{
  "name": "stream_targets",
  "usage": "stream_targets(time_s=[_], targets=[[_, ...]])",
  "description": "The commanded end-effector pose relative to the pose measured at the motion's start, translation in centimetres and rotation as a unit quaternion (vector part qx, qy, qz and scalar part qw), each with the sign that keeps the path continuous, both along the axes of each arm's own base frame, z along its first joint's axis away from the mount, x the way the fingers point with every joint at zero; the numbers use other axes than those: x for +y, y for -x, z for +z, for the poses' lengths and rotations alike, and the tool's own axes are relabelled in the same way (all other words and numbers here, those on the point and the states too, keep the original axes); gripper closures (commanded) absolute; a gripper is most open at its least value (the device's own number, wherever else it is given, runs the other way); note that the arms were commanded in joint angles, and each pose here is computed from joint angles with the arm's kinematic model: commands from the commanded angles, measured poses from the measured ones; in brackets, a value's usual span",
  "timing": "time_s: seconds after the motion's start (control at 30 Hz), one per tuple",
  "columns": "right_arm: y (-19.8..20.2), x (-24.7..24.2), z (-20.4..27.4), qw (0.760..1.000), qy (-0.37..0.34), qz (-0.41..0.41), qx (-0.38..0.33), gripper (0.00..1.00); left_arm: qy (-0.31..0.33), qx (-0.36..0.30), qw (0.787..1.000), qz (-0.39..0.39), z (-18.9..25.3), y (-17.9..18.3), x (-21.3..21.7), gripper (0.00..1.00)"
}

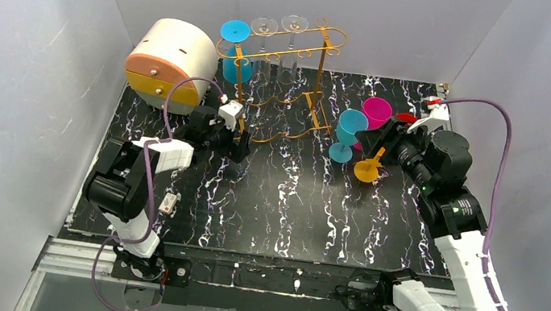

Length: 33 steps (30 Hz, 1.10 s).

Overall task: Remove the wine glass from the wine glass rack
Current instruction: Adjust the wine rack at the center of the board.

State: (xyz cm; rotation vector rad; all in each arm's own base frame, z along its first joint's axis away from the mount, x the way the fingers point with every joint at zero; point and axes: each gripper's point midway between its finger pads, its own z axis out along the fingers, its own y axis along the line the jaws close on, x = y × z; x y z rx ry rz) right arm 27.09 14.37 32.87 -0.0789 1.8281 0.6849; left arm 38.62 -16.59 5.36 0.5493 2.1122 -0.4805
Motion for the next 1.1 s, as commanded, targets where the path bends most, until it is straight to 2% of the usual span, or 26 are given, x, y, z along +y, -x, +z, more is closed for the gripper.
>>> stream_targets(time_s=[0.0, 0.23, 0.33, 0.47, 0.67, 1.07], targets=[[0.0, -0.4, 3.1, 0.999, -0.011, -0.009, -0.044, 0.32, 0.019, 0.015, 0.999, -0.027, 0.4, 0.1, -0.7, 0.02], [-0.3, -0.3, 2.8, 0.999, -0.012, -0.009, -0.04, 0.32, 0.051, 0.044, 0.996, -0.052, 0.3, 2.0, -1.8, 0.04], [-0.3, -0.2, 2.8, 0.999, -0.016, -0.008, -0.04, 0.32, 0.069, 0.021, 0.996, -0.06, 0.9, 3.2, -2.2, 0.05], [-0.4, 0.1, 2.8, 0.999, -0.021, -0.003, -0.039, 0.32, 0.075, 0.011, 0.996, -0.052, 1.8, 4.3, -2.4, 0.06], [-0.4, 0.1, 2.7, 0.999, -0.025, -0.003, -0.036, 0.32, 0.067, -0.012, 0.994, -0.089, 2.5, 6.8, -4.4, 0.06], [-0.2, 0.0, 2.9, 0.999, -0.029, -0.005, -0.038, 0.32, 0.071, -0.016, 0.988, -0.133, 2.3, 10.8, -8.2, 0.06]])
